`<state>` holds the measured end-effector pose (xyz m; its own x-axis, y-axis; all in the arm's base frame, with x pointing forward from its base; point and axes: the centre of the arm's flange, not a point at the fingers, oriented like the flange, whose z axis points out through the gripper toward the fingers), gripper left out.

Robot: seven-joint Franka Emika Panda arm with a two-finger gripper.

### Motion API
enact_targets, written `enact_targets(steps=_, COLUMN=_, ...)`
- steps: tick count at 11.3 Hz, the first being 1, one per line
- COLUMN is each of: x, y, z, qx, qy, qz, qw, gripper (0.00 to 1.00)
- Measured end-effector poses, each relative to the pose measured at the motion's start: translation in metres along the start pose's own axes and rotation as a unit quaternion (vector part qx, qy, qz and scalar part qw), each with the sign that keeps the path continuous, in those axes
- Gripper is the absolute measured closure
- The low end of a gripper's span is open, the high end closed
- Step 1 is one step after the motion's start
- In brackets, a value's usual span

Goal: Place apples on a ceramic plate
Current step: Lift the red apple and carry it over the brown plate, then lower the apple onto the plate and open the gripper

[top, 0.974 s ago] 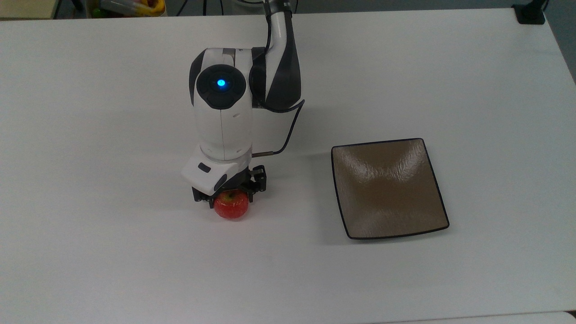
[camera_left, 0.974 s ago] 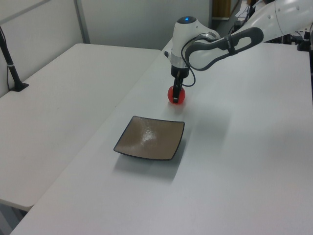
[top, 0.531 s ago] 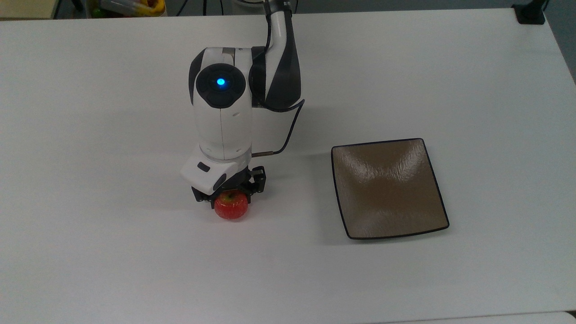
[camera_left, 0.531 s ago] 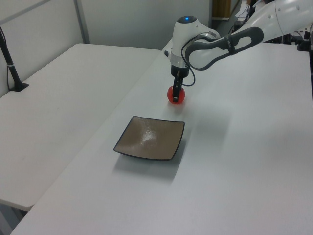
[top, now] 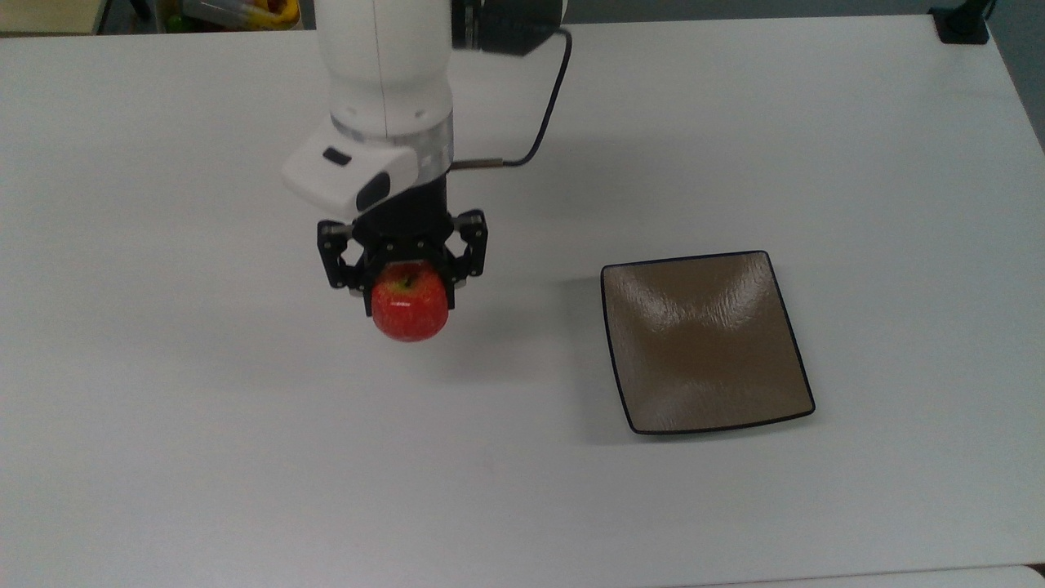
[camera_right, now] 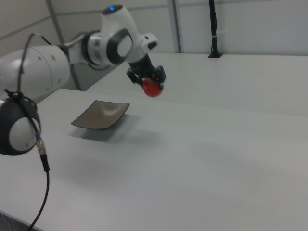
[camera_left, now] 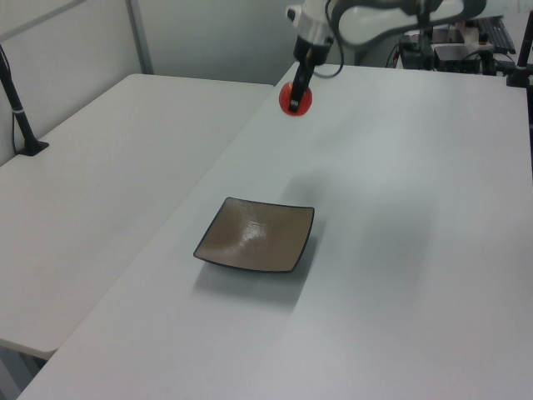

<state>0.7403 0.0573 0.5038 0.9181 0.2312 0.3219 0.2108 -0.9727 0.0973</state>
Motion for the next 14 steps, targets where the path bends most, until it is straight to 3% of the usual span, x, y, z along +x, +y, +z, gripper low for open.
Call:
enact_targets(steps=3, x=-0.009, y=-0.049, z=-0.073, qx=0.021, qy=0.002, qz=-0.008, qw=0.9997, gripper=0.26)
enact_targets(steps=6, x=-0.021, y=-0.116, z=-0.087, qx=0.038, qy=-0.005, qz=-0.005, qw=0.9993, gripper=0.26)
enact_targets(steps=8, x=-0.027, y=-0.158, z=-0.061, qx=0.045, qy=-0.029, qz=0.002, qw=0.9986, gripper=0.26)
enact_targets(steps=14, x=-0.029, y=-0.255, z=0.069, qx=0.065, qy=-0.005, qz=-0.018, qw=0.9977, gripper=0.26)
